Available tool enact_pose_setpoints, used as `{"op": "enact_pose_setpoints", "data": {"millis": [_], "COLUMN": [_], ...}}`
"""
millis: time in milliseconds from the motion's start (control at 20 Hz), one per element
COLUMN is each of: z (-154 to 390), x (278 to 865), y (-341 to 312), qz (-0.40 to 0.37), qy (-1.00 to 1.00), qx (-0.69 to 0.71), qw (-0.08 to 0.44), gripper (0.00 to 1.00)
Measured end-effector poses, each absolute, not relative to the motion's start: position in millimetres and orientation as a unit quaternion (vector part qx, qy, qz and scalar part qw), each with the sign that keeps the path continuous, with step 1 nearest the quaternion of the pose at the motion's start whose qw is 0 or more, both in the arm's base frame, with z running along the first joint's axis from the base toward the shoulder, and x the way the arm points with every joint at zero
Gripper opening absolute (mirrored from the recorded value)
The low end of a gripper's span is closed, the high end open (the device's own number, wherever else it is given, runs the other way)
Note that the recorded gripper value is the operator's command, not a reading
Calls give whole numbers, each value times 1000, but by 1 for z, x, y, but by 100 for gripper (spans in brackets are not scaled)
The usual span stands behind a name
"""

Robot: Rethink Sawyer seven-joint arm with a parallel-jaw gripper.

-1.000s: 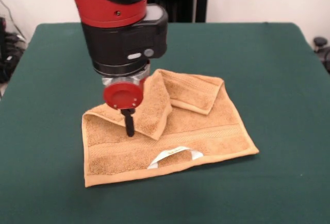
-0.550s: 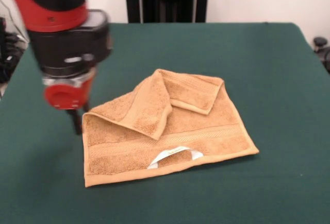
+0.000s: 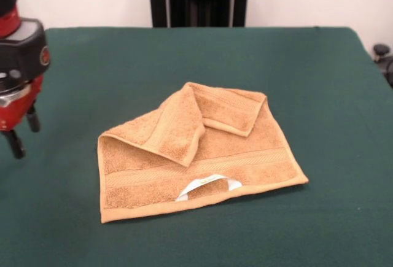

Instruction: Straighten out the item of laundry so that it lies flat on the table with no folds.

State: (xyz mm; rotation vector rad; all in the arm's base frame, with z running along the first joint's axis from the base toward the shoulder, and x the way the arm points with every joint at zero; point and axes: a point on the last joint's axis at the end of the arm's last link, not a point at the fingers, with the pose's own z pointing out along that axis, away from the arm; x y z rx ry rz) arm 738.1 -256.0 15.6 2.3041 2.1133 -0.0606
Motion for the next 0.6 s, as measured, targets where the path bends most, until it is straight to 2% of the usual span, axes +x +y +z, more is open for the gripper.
{"op": "enact_pose_setpoints", "data": {"millis": [250,600], "z": [4,6], "x": [730,720], "y": [-268,-248], "qz": [-29,-34], "qy": [676,682], "qx": [737,731], "qw": [5,-10], "gripper": [100,100]}}
